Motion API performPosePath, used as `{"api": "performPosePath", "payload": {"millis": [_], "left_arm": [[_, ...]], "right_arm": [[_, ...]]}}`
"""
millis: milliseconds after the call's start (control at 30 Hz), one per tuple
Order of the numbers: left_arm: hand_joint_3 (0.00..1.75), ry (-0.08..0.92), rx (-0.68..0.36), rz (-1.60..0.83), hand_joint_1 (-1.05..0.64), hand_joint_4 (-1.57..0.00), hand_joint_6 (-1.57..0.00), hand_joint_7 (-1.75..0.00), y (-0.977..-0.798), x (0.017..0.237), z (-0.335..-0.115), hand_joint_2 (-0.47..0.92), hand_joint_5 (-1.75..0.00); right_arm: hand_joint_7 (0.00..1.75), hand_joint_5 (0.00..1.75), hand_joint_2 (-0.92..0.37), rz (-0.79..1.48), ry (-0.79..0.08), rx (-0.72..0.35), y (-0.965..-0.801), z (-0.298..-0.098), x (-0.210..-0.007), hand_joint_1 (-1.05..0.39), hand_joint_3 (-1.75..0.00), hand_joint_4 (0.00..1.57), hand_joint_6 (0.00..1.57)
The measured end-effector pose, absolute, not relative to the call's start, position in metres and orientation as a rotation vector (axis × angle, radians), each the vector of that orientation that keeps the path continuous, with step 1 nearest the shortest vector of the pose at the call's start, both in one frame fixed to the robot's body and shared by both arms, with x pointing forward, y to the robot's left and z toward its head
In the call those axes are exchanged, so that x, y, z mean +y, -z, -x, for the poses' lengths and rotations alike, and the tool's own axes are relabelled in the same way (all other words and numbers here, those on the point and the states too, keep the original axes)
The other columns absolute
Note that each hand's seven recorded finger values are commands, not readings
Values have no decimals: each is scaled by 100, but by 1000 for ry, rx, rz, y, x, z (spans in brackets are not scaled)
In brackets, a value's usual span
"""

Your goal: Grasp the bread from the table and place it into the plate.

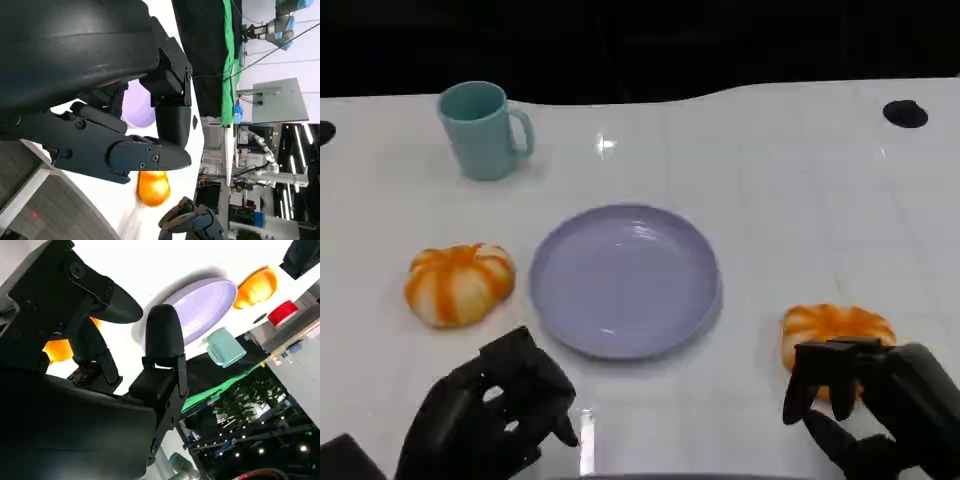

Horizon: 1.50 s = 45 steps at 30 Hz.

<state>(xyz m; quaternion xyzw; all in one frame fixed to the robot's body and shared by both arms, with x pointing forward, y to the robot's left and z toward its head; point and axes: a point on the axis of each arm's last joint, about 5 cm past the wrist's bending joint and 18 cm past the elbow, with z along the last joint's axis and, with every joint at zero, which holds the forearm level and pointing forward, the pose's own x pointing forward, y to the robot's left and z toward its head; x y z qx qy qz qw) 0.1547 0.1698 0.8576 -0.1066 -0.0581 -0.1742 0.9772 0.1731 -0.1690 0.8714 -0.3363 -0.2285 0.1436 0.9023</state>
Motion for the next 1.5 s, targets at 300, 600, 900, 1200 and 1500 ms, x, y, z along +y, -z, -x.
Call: {"api": "performPosePath", "payload": {"millis": [300,600,900,1200,1500], "left_arm": [[32,351,-117,214,-54,-66,-59,-152,-858,170,-155,92,-175],[33,349,-117,213,-54,-66,-59,-152,-858,170,-155,92,-175],[33,348,-117,214,-55,-66,-58,-152,-858,170,-155,92,-175],[32,347,-121,212,-54,-66,-59,-153,-858,171,-155,92,-175],[33,348,-124,211,-53,-66,-58,-153,-859,171,-156,92,-175]], "right_arm": [[138,172,-19,700,-299,-472,-871,-173,-169,-3,-141,87,82],[138,172,-19,700,-300,-472,-871,-173,-169,-3,-140,87,82],[123,166,-20,701,-300,-473,-871,-173,-169,-2,-137,86,83],[55,121,-27,720,-284,-486,-881,-175,-169,-14,-105,79,89],[3,52,-73,893,-303,-441,-910,-175,-182,-34,-23,53,71]]}}
